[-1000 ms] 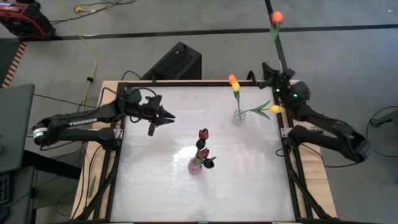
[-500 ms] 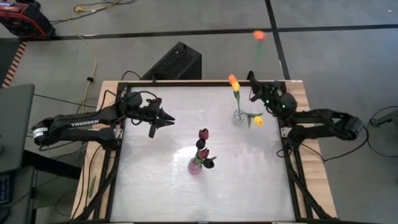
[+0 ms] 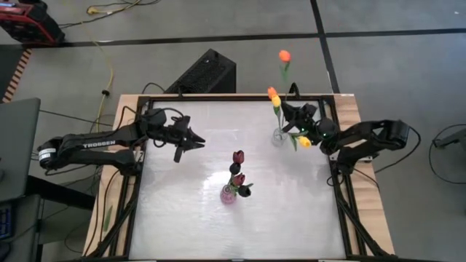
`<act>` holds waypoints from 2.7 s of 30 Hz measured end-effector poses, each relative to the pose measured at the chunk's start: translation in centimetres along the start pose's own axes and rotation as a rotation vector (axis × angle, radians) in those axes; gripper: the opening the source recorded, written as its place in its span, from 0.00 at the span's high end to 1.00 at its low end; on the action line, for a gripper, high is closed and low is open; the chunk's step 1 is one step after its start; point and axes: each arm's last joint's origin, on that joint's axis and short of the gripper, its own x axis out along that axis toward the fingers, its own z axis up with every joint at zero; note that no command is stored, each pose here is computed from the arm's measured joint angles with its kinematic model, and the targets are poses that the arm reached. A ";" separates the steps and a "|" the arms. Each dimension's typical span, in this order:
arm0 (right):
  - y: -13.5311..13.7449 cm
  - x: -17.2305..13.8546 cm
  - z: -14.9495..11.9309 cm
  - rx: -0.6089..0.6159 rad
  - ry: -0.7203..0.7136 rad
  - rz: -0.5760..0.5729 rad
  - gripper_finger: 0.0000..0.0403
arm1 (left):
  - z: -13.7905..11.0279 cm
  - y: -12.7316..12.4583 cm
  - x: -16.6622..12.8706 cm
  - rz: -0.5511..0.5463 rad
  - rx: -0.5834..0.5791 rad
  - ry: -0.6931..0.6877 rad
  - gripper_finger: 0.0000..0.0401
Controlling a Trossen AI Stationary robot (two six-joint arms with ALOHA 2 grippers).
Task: Sort flowers into vase by color
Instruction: Put the orange flower into the transparent vase
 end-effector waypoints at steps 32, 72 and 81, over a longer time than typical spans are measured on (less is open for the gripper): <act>1.9 -0.7 -2.2 -0.189 0.071 -0.062 0.95 | -0.1 -0.3 0.1 0.004 0.022 0.005 0.80; 3.7 -1.7 -3.4 -0.450 0.114 -0.158 0.89 | -0.1 -0.2 0.1 0.012 0.025 0.011 0.80; 4.6 -2.0 -1.7 -0.454 0.049 -0.173 0.83 | -0.3 -0.2 0.1 0.013 0.029 0.023 0.80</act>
